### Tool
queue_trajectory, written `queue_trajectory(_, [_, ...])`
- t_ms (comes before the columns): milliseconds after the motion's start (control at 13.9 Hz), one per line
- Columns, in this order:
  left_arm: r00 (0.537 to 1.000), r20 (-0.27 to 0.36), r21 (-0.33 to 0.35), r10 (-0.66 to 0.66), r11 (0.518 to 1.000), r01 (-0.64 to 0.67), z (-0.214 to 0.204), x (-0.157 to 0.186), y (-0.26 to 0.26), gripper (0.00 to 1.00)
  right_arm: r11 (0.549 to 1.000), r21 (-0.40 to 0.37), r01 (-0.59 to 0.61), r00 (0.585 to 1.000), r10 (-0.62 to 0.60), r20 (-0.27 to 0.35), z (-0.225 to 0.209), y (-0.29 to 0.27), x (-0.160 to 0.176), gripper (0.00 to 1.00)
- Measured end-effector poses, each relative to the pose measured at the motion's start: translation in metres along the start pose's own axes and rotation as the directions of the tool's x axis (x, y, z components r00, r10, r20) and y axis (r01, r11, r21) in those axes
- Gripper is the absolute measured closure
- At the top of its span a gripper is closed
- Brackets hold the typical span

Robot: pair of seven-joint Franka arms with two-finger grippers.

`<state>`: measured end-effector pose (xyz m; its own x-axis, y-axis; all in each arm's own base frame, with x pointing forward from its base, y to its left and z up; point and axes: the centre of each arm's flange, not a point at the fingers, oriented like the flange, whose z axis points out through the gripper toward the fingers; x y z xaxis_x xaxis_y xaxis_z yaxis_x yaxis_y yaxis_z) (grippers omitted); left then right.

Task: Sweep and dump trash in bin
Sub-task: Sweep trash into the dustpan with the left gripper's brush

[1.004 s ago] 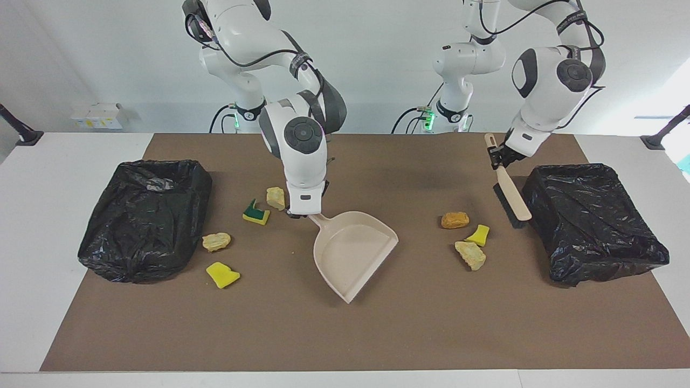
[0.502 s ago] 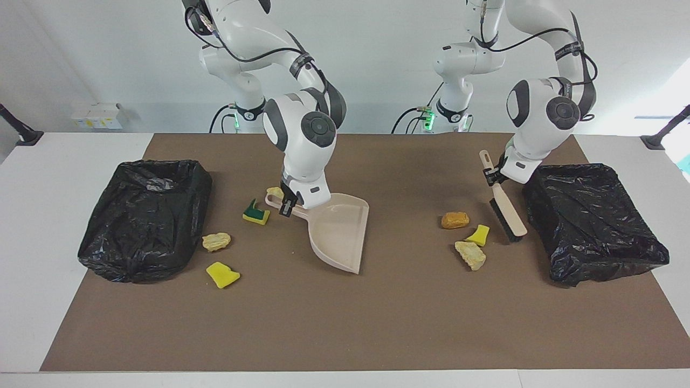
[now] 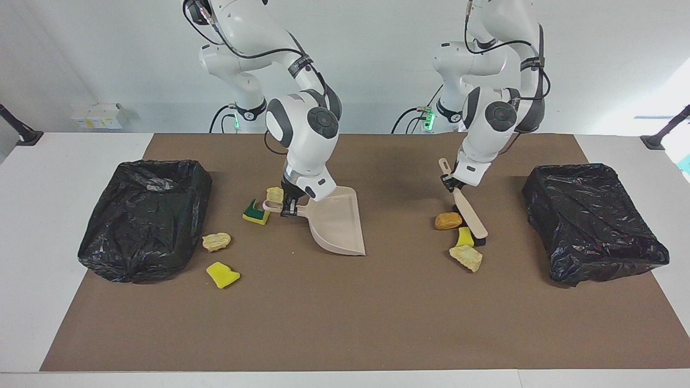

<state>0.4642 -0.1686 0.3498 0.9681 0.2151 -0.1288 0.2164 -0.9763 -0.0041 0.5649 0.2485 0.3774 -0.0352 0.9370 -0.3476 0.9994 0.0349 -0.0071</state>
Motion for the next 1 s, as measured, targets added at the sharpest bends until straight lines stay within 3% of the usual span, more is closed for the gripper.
queue_trajectory(502, [0.99, -0.033, -0.074, 0.135, 0.988, -0.137, 0.001, -0.055, 0.085, 0.74, 1.0, -0.01, 0.003, 1.0, -0.003, -0.007, 0.0, -0.001, 0.001, 0.68])
queue_trajectory(1004, [0.98, -0.046, -0.14, 0.192, 0.97, -0.196, 0.005, -0.083, 0.134, 0.74, 1.0, -0.024, -0.003, 1.0, 0.003, -0.02, 0.006, -0.003, 0.008, 0.68])
